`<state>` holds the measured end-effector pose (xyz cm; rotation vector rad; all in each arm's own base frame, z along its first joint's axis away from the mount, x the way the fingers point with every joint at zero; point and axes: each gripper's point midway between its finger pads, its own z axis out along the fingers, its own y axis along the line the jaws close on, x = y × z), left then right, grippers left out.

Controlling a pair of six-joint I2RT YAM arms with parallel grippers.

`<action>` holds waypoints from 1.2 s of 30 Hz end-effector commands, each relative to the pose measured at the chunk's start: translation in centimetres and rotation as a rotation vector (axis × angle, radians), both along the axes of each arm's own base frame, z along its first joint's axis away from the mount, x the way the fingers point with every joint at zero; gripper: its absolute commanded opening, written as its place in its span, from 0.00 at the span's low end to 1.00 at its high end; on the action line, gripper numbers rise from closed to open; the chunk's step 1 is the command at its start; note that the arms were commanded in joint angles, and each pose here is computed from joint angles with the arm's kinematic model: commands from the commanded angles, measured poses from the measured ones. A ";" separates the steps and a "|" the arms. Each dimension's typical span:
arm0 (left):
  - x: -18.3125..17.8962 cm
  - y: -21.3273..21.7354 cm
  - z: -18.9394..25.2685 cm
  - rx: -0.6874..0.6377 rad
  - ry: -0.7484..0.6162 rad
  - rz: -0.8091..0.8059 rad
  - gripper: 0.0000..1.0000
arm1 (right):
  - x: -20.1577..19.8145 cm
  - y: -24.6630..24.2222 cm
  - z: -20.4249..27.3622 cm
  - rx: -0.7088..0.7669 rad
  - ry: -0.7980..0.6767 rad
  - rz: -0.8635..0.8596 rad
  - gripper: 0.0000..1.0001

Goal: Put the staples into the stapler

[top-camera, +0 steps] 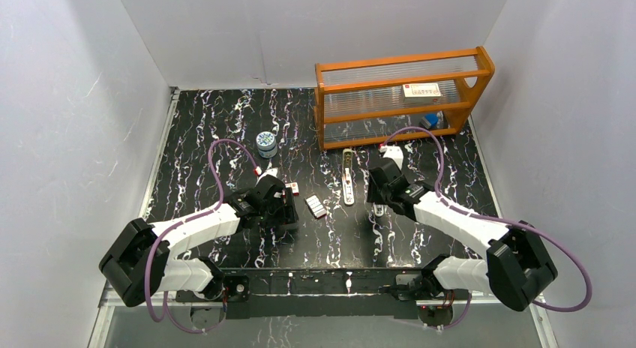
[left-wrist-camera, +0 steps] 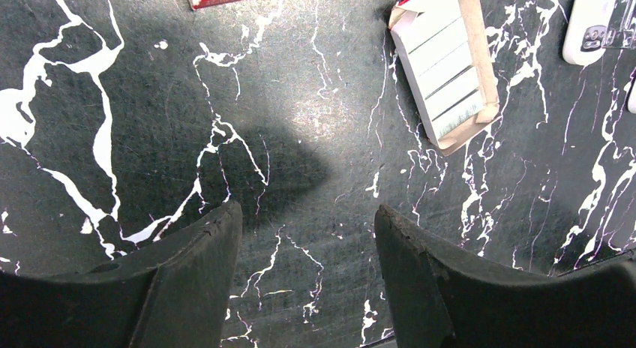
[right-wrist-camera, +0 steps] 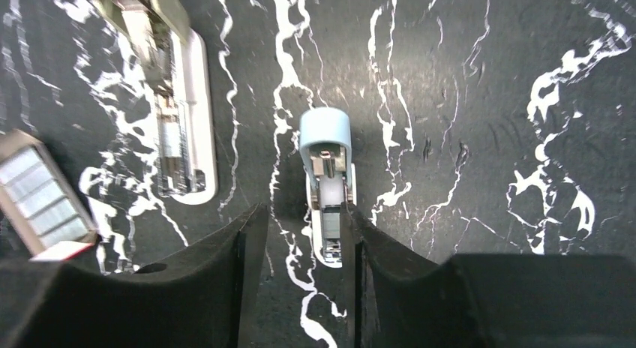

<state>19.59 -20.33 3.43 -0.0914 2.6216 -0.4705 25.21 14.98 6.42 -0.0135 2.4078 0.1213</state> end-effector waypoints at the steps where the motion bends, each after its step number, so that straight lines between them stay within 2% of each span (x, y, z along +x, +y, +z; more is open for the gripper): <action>1: 0.8 -0.3 1.6 -0.032 -0.038 0.018 0.62 | 1.2 -0.4 4.6 0.038 -0.064 -0.083 0.53; 5: 0.9 -0.8 2.1 -0.058 -0.042 0.011 0.62 | 1.7 -1.2 5.1 0.003 -0.048 -0.139 0.68; 9: 1.1 -1.6 3.3 -0.104 -0.067 -0.010 0.63 | 2.8 -1.2 4.3 -0.049 -0.004 -0.140 0.72; 14: 1.4 -3.0 5.1 -0.193 -0.125 -0.054 0.65 | 4.3 -0.8 2.4 -0.091 0.073 -0.090 0.73; 18: 1.6 -3.2 5.7 -0.203 -0.156 -0.082 0.70 | 4.8 -0.3 0.6 -0.089 0.129 -0.047 0.69; 22: 1.6 -3.4 6.1 -0.219 -0.174 -0.101 0.90 | 4.9 -0.1 -0.5 -0.089 0.146 -0.024 0.59; 25: 1.0 -4.4 7.0 -0.278 -0.188 -0.168 0.94 | 4.9 0.2 -0.6 -0.077 0.135 -0.003 0.51; 29: 0.5 -6.0 8.2 -0.369 -0.212 -0.240 0.92 | 5.0 0.3 -0.5 -0.068 0.120 0.002 0.41; 31: 0.1 -7.1 7.9 -0.406 -0.169 -0.273 0.87 | 5.0 0.2 -0.6 -0.068 0.120 -0.006 0.37; 34: -0.6 -9.2 7.9 -0.476 -0.079 -0.301 0.77 | 4.6 0.1 -0.9 -0.063 0.133 -0.016 0.34; 36: -1.2 -10.5 8.0 -0.514 -0.054 -0.310 0.74 | 4.2 0.0 -1.1 -0.056 0.144 -0.027 0.33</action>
